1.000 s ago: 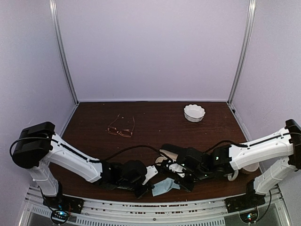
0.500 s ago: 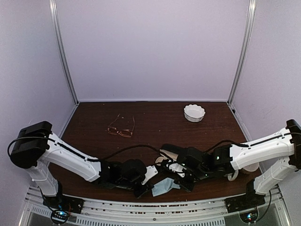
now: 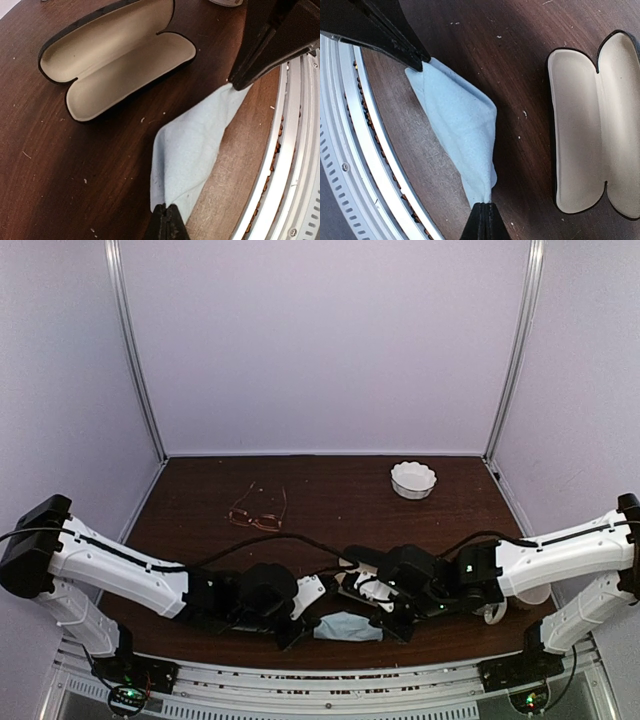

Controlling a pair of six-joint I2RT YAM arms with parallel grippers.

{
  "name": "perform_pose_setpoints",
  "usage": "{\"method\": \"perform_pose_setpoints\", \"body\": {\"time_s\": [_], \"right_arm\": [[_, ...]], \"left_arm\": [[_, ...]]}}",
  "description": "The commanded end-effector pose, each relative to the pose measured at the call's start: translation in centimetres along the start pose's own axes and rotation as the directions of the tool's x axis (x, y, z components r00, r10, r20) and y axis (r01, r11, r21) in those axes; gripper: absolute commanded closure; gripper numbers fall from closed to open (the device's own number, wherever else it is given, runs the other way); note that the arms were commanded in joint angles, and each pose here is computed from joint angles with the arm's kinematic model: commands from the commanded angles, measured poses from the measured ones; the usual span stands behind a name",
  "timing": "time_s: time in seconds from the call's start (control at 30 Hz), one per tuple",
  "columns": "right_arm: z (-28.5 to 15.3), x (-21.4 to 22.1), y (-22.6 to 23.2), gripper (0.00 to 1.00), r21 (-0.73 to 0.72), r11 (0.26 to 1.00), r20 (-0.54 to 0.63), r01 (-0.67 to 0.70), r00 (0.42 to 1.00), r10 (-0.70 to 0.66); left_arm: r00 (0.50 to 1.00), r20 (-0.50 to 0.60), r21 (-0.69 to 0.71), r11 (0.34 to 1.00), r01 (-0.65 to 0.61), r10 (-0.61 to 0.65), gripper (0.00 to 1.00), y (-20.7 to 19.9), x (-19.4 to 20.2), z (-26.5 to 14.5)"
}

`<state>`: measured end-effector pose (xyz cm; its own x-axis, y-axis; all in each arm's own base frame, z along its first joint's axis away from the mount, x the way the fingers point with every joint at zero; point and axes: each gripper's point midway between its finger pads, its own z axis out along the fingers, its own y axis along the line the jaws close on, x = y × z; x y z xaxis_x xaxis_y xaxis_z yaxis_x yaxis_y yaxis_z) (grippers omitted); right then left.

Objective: Organize the sunglasses
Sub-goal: Pick up the folded cleaning cloth from the corner of the board, then place the folded cleaning cloth in the sunglasses case.

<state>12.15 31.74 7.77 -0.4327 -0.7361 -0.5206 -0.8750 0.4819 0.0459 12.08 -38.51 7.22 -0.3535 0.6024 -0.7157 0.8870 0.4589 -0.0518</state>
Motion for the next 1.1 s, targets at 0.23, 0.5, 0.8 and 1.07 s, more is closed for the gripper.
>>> {"method": "perform_pose_setpoints", "body": {"time_s": [0.23, 0.5, 0.8, 1.07], "right_arm": [[-1.9, -1.9, -0.1, 1.00, 0.013, 1.000, 0.054, -0.002, 0.999, 0.002], [-1.7, -2.1, -0.8, 1.00, 0.056, 0.998, 0.054, -0.014, 0.998, 0.011], [-1.2, -1.7, -2.7, 1.00, 0.117, 0.991, 0.038, -0.065, 0.997, 0.061], [-0.3, -1.1, -4.4, 1.00, 0.151, 0.985, 0.004, -0.089, 0.996, 0.089]], "left_arm": [[0.999, 0.034, -0.054, 0.999, -0.002, 0.004, 1.00, 1.1, -1.8, -1.3], [0.999, 0.037, -0.072, 0.997, 0.003, 0.000, 1.00, 1.8, -2.6, -1.1], [1.000, 0.014, -0.067, 0.998, -0.002, 0.003, 1.00, 3.1, -3.7, -0.1], [1.000, -0.010, -0.036, 0.999, 0.001, -0.001, 1.00, 4.3, -4.5, 1.4]]}}
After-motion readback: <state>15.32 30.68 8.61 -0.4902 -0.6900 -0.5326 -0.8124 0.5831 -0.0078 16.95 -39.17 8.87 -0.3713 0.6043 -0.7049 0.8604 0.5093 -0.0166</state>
